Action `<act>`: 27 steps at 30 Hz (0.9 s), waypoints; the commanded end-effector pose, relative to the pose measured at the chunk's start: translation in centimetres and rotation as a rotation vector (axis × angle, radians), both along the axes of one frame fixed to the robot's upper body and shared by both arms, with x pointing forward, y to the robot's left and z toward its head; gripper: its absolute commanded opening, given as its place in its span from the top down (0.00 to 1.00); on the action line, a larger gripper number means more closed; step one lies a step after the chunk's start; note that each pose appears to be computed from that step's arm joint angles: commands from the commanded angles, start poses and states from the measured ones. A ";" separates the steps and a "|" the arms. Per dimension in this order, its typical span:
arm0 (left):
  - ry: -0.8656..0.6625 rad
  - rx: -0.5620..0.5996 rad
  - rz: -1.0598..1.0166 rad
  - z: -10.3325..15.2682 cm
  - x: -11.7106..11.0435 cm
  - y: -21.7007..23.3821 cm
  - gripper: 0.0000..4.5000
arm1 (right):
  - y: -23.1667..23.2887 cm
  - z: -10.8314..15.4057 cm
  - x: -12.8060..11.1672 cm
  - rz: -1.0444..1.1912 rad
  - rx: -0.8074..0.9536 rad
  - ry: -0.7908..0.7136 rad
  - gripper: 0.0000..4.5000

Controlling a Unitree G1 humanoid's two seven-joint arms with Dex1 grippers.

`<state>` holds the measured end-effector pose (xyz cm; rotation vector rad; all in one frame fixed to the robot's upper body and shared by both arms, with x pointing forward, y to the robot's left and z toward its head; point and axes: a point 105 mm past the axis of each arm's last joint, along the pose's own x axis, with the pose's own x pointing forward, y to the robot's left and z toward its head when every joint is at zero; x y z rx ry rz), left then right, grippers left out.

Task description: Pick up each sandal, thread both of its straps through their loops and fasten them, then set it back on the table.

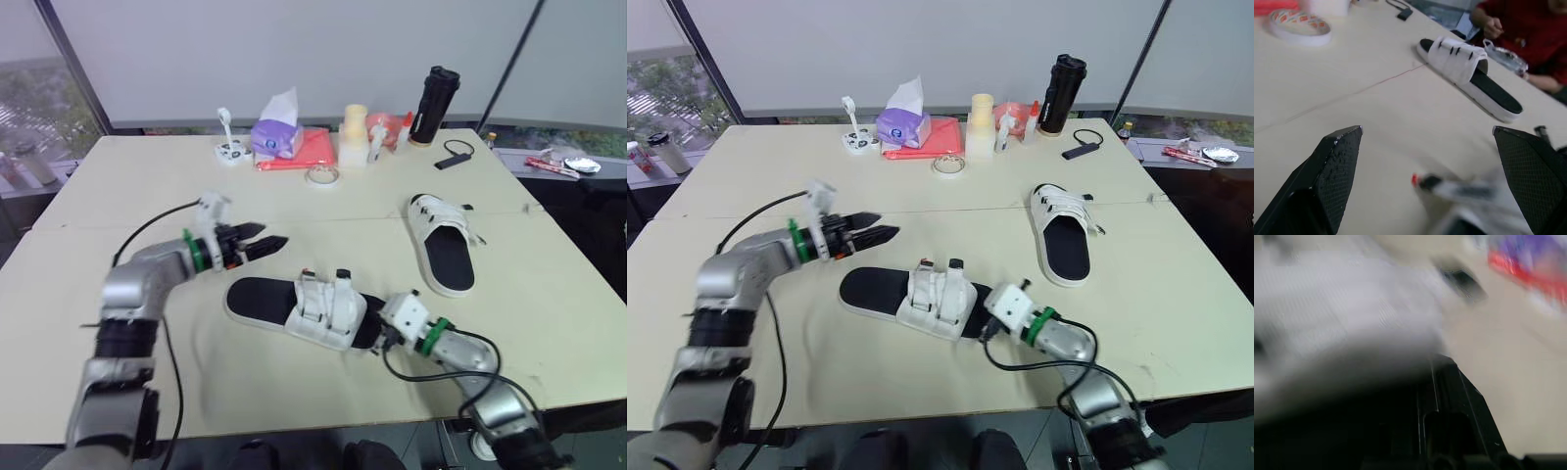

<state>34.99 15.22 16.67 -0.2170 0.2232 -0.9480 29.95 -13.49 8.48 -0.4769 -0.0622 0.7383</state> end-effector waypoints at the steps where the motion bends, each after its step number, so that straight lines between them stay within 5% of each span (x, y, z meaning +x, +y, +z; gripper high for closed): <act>1: 0.009 -0.015 -0.138 0.6 -3.1 -0.8 0.00 | 0.2 2.2 -0.9 0.038 0.017 -0.013 0.87; 9: 0.095 0.031 -0.160 -1.4 -5.3 0.6 0.00 | -1.9 4.6 -1.6 0.029 0.013 0.022 0.01; 17: 0.180 0.047 -0.290 -3.0 -7.1 -0.7 0.00 | -4.6 7.3 -3.6 0.021 0.016 0.139 0.01; 27: 0.323 0.026 -0.401 -5.6 -5.8 -3.9 0.00 | -3.7 7.9 -4.3 0.020 0.006 0.149 0.01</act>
